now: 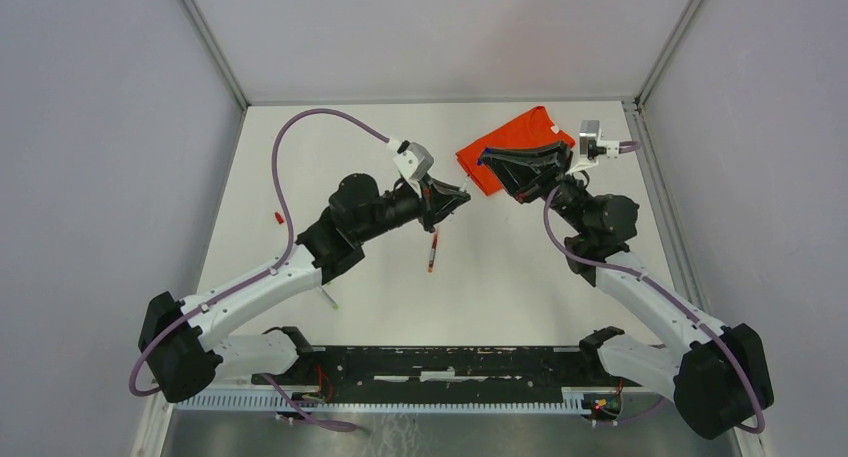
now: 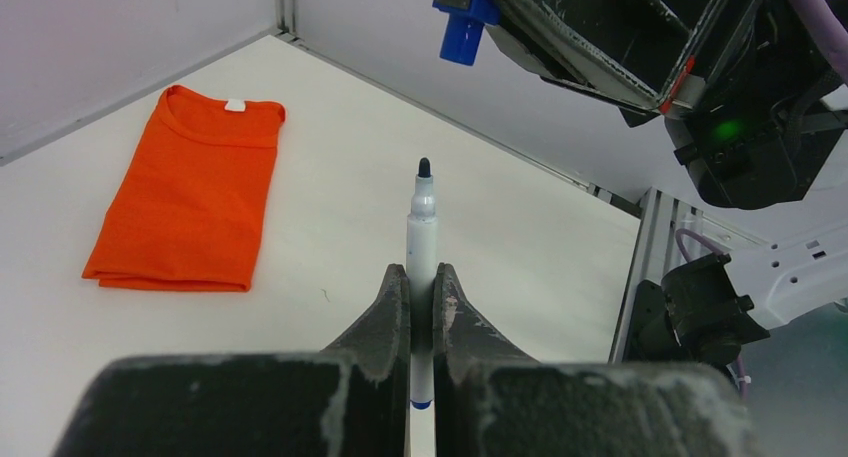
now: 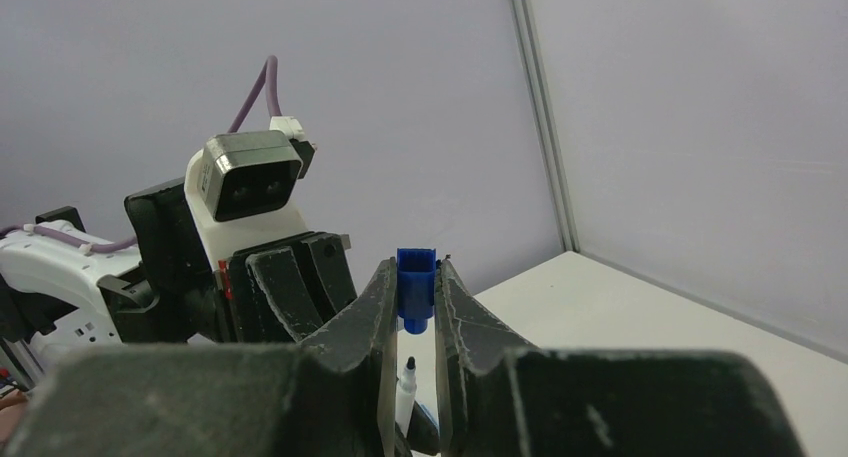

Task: Insert the pens into the pen caps
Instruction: Insert the pen cap onto the pen.

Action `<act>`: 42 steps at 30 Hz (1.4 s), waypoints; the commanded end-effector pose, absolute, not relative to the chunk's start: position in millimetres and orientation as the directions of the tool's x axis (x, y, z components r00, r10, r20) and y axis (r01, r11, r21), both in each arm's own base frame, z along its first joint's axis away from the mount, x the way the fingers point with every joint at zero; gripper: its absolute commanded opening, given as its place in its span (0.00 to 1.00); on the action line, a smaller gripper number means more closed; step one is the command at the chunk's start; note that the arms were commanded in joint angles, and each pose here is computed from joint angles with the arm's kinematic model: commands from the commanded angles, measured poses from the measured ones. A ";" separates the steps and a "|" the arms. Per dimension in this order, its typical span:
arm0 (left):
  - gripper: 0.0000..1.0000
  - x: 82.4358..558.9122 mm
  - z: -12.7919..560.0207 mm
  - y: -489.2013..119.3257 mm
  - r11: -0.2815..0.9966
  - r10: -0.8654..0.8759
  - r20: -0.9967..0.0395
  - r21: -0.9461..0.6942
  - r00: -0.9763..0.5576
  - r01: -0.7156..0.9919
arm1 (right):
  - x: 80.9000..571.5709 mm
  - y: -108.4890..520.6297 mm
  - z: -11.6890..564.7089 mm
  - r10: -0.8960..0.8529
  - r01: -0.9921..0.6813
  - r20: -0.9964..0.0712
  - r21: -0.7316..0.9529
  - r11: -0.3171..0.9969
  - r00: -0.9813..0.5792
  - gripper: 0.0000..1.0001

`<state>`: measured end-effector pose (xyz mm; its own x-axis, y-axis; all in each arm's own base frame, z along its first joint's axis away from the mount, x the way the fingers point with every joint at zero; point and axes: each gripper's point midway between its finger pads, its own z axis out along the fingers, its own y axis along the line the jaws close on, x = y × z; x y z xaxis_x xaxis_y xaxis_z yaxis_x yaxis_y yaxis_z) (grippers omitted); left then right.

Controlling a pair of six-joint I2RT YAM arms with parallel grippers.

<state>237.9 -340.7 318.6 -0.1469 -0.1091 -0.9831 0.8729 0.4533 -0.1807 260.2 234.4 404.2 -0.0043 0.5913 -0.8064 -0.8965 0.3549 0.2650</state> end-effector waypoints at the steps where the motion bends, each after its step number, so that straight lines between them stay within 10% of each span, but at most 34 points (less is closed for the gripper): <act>1: 0.02 239.4 337.9 -335.2 0.469 -0.148 -0.986 -0.139 -0.078 0.872 | 247.7 236.3 409.5 0.599 -0.925 -0.801 0.227 0.306 0.002 0.00; 42: 0.02 239.4 337.5 -333.8 0.475 -0.148 -0.986 -0.137 -0.075 0.869 | 249.7 261.5 378.4 0.526 -0.929 -0.839 0.295 0.225 -0.139 0.00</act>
